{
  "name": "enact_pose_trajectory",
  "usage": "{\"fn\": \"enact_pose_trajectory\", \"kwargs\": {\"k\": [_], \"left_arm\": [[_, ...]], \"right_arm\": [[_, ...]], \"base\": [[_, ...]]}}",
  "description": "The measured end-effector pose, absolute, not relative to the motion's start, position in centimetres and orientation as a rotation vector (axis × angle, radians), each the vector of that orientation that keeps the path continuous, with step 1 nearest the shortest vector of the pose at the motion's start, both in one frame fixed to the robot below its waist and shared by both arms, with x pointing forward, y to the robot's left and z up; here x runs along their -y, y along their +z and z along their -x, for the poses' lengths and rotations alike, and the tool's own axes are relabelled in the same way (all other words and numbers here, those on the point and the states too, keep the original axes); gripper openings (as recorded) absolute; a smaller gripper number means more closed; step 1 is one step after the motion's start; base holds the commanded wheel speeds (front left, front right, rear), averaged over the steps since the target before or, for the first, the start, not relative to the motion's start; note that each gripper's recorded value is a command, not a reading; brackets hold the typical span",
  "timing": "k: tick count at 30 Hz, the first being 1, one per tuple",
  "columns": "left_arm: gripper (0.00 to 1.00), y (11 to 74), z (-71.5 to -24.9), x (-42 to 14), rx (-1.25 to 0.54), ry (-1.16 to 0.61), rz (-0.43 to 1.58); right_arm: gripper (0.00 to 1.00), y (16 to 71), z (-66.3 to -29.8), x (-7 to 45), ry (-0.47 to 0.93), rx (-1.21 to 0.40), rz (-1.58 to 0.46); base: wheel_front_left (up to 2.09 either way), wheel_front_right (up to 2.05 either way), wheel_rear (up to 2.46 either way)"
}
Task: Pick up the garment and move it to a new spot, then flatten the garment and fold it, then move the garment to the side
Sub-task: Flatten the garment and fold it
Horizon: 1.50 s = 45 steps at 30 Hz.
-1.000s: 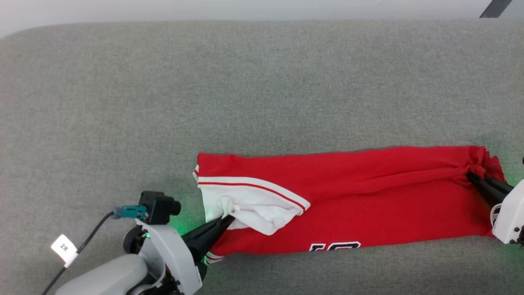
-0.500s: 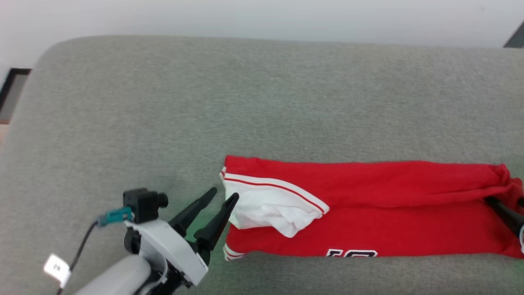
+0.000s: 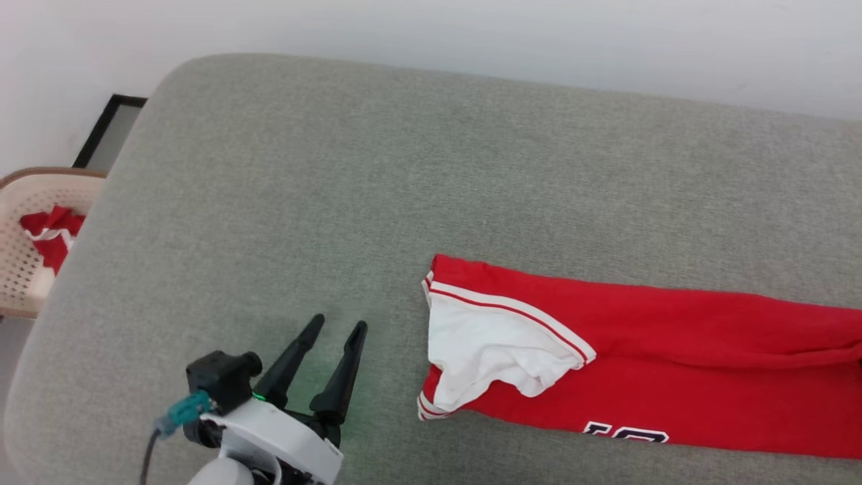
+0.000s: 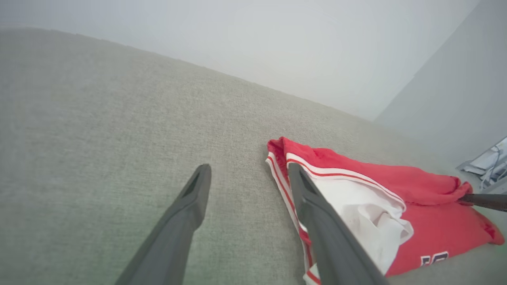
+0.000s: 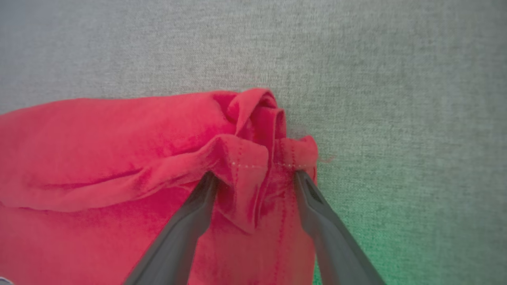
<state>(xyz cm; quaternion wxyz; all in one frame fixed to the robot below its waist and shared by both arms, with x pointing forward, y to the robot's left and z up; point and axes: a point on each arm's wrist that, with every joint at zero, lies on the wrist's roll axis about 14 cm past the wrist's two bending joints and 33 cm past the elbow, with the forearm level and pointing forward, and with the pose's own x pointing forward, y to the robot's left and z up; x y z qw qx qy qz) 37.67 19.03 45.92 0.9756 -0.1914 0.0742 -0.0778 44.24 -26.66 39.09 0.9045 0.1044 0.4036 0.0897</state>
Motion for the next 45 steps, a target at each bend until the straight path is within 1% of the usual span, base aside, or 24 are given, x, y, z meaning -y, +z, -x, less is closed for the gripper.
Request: {"fn": "enact_pose_trajectory", "kwargs": {"k": [6,14,15,16,17,18,23,33,36,43,45], "left_arm": [[1.00,47.5,-37.8,-20.2,-0.061,-0.104,0.179],[1.00,47.8,-37.5,-21.0,-0.021,-0.040,0.131],[1.00,47.7,-37.5,-21.0,-0.025,-0.037,0.123],[1.00,47.5,-37.4,-21.0,-0.030,-0.039,0.114],[1.00,47.4,-37.5,-21.1,-0.033,-0.034,0.109],[1.00,47.3,-37.5,-21.1,-0.032,-0.031,0.111],[1.00,47.2,-37.8,-20.9,-0.033,-0.028,0.104],[1.00,47.7,-39.0,-20.1,-0.008,-0.053,0.084],[1.00,48.2,-39.8,-19.8,0.010,-0.062,0.082],[1.00,49.2,-42.3,-18.3,0.057,-0.119,0.073],[1.00,49.3,-42.9,-17.7,0.066,-0.138,0.067]], "right_arm": [[1.00,38.4,-43.8,26.3,0.187,-0.959,-0.234],[1.00,37.6,-43.1,26.0,0.190,-1.038,-0.217],[0.97,37.5,-43.0,25.9,0.191,-1.042,-0.214],[0.59,37.4,-43.0,25.7,0.194,-1.043,-0.211],[0.35,37.3,-43.1,25.4,0.198,-1.042,-0.214],[0.00,37.2,-43.1,25.4,0.195,-1.041,-0.218],[0.00,37.0,-43.2,24.8,0.192,-1.014,-0.246],[0.00,38.5,-43.8,26.7,0.118,-0.881,-0.309],[0.00,39.3,-44.0,29.2,0.053,-0.835,-0.311],[0.00,41.8,-43.3,37.3,-0.140,-0.748,-0.277],[0.00,42.5,-42.7,40.1,-0.213,-0.726,-0.261]], "base": [[0.00,0.00,0.00],[0.00,0.00,0.00],[0.00,0.00,0.00],[0.00,0.00,0.00],[0.00,0.00,0.00],[0.00,0.00,0.00],[0.00,0.00,0.00],[0.00,0.00,0.00],[0.00,0.00,0.00],[0.00,0.00,0.00],[0.00,0.00,0.00]]}}
